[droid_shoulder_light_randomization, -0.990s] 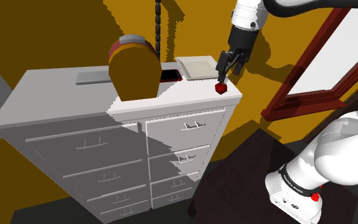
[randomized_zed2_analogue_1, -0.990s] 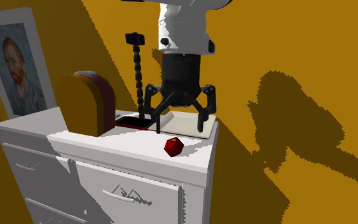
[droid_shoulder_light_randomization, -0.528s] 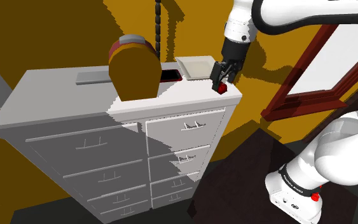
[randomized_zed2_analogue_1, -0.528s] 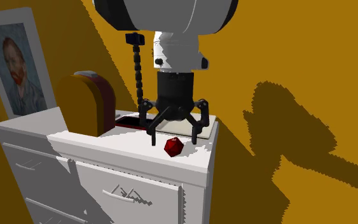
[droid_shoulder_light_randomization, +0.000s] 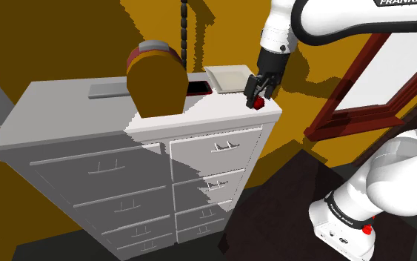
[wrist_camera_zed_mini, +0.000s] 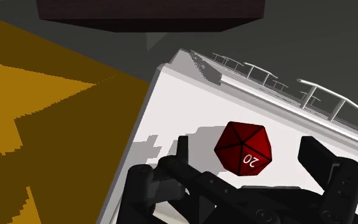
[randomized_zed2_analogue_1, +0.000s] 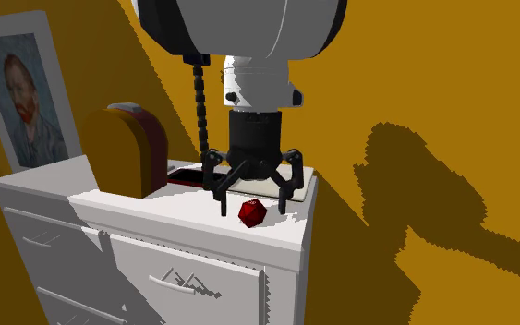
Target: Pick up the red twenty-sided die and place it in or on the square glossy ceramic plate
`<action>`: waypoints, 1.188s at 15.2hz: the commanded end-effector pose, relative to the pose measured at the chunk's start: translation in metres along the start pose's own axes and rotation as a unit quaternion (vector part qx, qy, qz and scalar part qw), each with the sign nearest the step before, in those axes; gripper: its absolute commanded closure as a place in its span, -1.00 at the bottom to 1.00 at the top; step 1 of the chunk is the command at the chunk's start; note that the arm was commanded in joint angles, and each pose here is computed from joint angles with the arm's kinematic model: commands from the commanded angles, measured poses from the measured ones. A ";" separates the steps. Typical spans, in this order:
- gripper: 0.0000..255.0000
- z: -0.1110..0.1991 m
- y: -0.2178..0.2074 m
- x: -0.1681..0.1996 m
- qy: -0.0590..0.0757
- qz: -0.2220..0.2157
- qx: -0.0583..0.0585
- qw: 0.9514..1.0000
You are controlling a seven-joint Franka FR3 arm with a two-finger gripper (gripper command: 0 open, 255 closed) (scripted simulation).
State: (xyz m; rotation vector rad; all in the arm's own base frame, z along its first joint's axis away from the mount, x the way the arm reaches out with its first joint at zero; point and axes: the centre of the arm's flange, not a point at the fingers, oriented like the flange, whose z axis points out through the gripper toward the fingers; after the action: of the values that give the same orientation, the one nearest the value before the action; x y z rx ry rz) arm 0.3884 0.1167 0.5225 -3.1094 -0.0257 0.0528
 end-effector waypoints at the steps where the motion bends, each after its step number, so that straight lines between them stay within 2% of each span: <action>1: -1.00 0.000 0.000 0.000 0.000 0.000 0.000 1.000; 2: 1.00 0.000 0.000 0.000 0.000 0.000 0.000 1.000; 11: 1.00 0.000 0.000 0.000 0.000 0.000 0.000 1.000; 18: 1.00 -0.037 -0.001 -0.001 0.000 0.000 0.000 1.000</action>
State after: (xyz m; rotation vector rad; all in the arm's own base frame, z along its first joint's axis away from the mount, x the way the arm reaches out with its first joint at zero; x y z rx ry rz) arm 0.3888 0.1165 0.5542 -3.1093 -0.0258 0.0523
